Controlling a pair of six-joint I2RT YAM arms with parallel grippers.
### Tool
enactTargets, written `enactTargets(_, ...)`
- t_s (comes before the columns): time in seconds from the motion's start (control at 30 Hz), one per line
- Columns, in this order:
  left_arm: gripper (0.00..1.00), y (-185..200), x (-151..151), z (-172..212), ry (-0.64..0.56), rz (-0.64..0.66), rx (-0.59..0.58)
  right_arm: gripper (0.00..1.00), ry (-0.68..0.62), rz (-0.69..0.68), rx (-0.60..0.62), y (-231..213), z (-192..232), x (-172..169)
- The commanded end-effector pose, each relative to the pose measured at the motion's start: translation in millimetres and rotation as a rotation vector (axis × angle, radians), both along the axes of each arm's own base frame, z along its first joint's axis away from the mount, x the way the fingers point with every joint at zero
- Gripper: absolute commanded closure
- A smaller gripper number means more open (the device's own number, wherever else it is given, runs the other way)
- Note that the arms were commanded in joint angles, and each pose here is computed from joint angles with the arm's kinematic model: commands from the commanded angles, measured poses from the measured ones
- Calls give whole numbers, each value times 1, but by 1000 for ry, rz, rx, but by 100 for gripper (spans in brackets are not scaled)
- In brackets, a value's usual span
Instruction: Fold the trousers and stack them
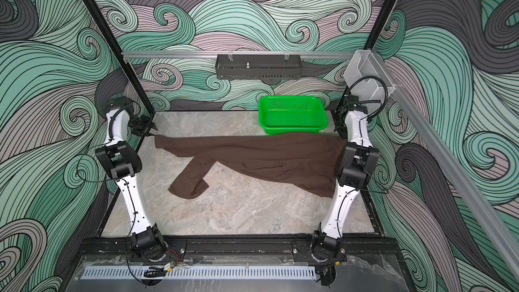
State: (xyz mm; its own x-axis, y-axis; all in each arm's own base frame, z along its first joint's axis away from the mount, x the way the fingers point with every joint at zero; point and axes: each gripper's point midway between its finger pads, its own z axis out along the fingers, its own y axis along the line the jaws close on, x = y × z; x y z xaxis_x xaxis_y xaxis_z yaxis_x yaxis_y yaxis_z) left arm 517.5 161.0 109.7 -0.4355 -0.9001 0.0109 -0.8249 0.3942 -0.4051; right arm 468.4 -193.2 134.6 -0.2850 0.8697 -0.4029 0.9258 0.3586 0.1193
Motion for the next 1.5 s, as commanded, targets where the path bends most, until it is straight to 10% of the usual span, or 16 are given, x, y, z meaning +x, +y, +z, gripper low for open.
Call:
enactTargets(0.0, 57, 9, 16, 27, -102, 26, 34, 64, 7, -23, -38, -7, 4, -1)
enactTargets(0.2, 41, 4, 10, 95, -230, -4, 79, 35, -44, 13, -53, 0, 40, -7)
enactTargets(0.4, 33, -25, -56, 128, -178, -110, 107, 30, -58, 97, -32, 26, 67, -48)
enactTargets(1.07, 24, -150, -275, 23, 28, -268, -41, 29, -110, 215, 153, 112, 25, -192)
enactTargets(1.47, 28, -240, -310, -10, 44, -361, -72, 29, -72, 227, 204, 126, 0, -218)
